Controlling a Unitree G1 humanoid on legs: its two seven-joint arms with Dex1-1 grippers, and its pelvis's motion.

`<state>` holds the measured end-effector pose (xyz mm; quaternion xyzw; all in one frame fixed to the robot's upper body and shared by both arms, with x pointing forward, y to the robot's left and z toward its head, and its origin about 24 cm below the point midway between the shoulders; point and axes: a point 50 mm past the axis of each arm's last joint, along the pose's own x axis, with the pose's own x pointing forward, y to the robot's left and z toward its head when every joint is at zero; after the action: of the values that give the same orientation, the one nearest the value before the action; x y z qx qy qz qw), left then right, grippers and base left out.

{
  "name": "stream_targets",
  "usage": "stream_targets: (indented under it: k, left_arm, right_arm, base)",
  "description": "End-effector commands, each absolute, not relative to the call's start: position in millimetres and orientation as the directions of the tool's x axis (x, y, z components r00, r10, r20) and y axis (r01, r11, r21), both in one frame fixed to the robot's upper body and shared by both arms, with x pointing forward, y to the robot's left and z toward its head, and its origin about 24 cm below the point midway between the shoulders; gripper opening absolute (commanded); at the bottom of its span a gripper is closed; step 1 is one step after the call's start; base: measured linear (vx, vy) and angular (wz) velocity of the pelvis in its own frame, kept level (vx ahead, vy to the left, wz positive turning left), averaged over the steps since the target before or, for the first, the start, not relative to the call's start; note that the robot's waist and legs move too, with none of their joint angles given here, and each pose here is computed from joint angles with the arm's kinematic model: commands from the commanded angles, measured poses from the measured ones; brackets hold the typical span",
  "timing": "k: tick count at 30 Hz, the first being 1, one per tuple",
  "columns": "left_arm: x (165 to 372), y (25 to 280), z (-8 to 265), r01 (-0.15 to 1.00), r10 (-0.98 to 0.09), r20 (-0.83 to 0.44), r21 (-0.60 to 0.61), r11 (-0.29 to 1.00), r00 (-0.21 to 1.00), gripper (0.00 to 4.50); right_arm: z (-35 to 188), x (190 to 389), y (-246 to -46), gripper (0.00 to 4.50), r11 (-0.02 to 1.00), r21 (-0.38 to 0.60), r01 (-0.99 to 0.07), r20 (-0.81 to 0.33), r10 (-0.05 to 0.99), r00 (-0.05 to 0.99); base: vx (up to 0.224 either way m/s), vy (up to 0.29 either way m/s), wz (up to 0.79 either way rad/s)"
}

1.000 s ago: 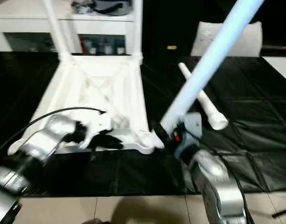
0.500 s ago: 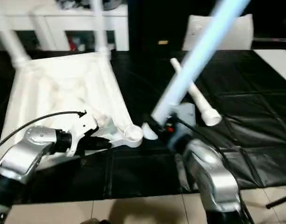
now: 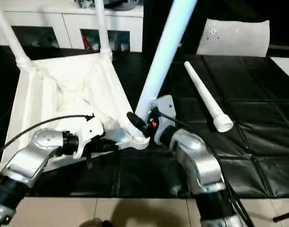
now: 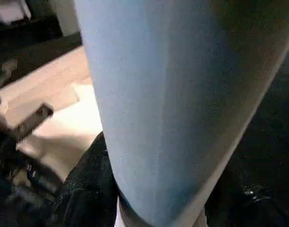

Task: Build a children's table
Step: Insert table leg to table base

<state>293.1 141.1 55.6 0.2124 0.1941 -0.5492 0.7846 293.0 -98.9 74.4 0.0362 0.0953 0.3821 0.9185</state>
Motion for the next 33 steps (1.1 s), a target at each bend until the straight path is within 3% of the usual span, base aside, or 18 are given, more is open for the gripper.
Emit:
stream_targets:
  k: [1, 3, 4, 8, 10, 17, 18, 22, 24, 33]
  left_arm:
    - [297.7, 147.4, 54.5, 0.932, -0.753, -0.557, 0.125, 0.341, 0.350, 0.00]
    - [298.9, 146.8, 55.4, 0.932, -0.766, -0.543, 0.101, 0.348, 0.345, 0.00]
    - [298.9, 146.5, 55.8, 0.936, -0.779, -0.531, 0.089, 0.341, 0.334, 0.44]
    - [300.8, 147.0, 54.9, 0.929, -0.779, -0.518, 0.103, 0.355, 0.355, 0.61]
    - [301.9, 148.3, 52.7, 0.926, -0.767, -0.530, 0.108, 0.362, 0.362, 0.92]
    - [302.6, 148.0, 50.8, 0.934, -0.782, -0.527, 0.072, 0.349, 0.333, 0.92]
    - [303.2, 147.6, 50.3, 0.936, -0.783, -0.528, 0.070, 0.346, 0.329, 0.64]
    - [303.3, 146.5, 46.7, 0.947, -0.770, -0.561, 0.085, 0.311, 0.303, 0.45]
    - [303.9, 147.0, 45.0, 0.949, -0.753, -0.585, 0.102, 0.299, 0.300, 0.11]
    - [307.8, 146.7, 48.0, 0.956, -0.737, -0.611, 0.137, 0.260, 0.289, 0.00]
  right_arm:
    - [82.4, 296.2, -97.9, 1.91, 0.691, 0.107, -0.714, -0.117, 0.722, 0.681]
    - [81.3, 295.7, -97.2, 1.91, 0.688, 0.107, -0.718, -0.120, 0.726, 0.677]
    - [79.7, 295.4, -96.6, 1.91, 0.684, 0.106, -0.722, -0.122, 0.730, 0.673]
    - [76.2, 295.1, -96.8, 1.91, 0.679, 0.103, -0.727, -0.125, 0.734, 0.667]
    - [74.9, 295.5, -97.6, 1.91, 0.680, 0.100, -0.726, -0.124, 0.733, 0.669]
    - [74.4, 296.8, -101.7, 1.91, 0.688, 0.089, -0.720, -0.118, 0.725, 0.678]
    - [74.7, 297.2, -102.2, 1.91, 0.689, 0.087, -0.719, -0.117, 0.724, 0.680]
    - [75.1, 298.7, -103.7, 1.91, 0.695, 0.081, -0.715, -0.113, 0.719, 0.686]
    - [75.5, 299.9, -104.8, 1.91, 0.706, 0.069, -0.705, -0.112, 0.707, 0.698]
    - [73.1, 307.0, -109.7, 1.91, 0.757, 0.001, -0.653, -0.146, 0.647, 0.749]
  base:
    - [0.000, 0.000, 0.00]
    - [0.000, 0.000, 0.00]
    - [0.000, 0.000, 0.00]
    - [0.000, 0.000, 0.00]
    - [0.000, 0.000, 0.00]
    - [0.000, 0.000, 0.00]
    - [0.000, 0.000, 0.00]
    - [0.000, 0.000, 0.00]
    - [0.000, 0.000, 0.00]
    - [0.000, 0.000, 0.00]
